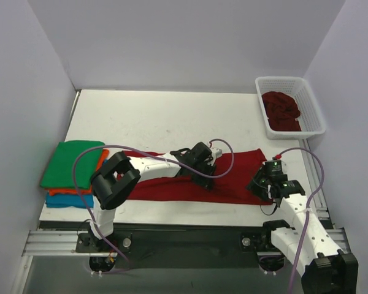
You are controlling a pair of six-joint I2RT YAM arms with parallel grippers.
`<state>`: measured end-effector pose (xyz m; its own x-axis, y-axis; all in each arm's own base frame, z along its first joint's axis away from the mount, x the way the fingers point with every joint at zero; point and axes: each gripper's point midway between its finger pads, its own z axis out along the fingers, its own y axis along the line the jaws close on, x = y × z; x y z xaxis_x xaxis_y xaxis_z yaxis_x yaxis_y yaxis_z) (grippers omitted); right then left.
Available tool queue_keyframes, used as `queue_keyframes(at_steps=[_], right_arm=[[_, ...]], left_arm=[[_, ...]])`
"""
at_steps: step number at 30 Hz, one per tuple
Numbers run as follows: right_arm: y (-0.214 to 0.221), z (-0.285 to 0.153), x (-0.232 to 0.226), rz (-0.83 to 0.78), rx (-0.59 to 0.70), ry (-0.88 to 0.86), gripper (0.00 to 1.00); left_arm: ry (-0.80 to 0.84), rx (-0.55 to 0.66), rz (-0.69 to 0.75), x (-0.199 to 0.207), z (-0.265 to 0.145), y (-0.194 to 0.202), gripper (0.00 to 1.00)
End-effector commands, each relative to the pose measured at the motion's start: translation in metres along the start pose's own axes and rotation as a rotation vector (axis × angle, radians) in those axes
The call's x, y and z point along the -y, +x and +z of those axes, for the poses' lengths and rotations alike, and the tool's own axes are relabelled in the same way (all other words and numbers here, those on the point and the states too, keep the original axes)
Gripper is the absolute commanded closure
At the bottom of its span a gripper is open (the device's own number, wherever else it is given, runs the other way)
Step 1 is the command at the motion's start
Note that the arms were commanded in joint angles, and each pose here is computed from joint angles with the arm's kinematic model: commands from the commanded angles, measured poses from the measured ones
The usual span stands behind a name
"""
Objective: Fold and stack the t-shirts
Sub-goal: Fold the other side of the tshirt into a rectangle, then rotate the tshirt 90 degrees
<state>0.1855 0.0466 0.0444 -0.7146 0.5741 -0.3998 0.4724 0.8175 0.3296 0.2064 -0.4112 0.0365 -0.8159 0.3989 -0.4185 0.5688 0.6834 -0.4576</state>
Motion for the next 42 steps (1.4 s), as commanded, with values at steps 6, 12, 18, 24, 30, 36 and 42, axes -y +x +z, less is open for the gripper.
queue_keyframes(at_steps=[6,12,18,24,30,36,42], right_arm=[[-0.021,-0.001,-0.015,-0.001,0.063,-0.001,0.66],[-0.014,0.008,-0.03,-0.018,0.042,-0.01,0.66],[-0.013,0.023,-0.04,-0.018,0.023,0.002,0.66],[-0.014,0.043,-0.034,-0.037,0.009,0.086,0.66],[-0.015,0.064,-0.029,-0.086,-0.039,0.17,0.65],[-0.032,0.089,-0.053,-0.167,-0.103,0.205,0.65],[-0.07,0.126,-0.107,-0.276,-0.168,0.203,0.65]], left_arm=[[0.039,0.091,0.016,0.012,-0.043,-0.021,0.7],[0.003,0.168,-0.068,-0.014,-0.08,-0.035,0.7],[-0.302,0.2,-0.221,-0.094,-0.092,-0.029,0.72],[-0.477,0.151,-0.27,-0.138,-0.08,-0.002,0.72],[-0.596,0.105,-0.315,-0.169,-0.069,0.032,0.73],[-0.601,0.092,-0.383,-0.173,-0.068,0.06,0.73],[-0.483,0.116,-0.519,-0.146,-0.061,0.092,0.73]])
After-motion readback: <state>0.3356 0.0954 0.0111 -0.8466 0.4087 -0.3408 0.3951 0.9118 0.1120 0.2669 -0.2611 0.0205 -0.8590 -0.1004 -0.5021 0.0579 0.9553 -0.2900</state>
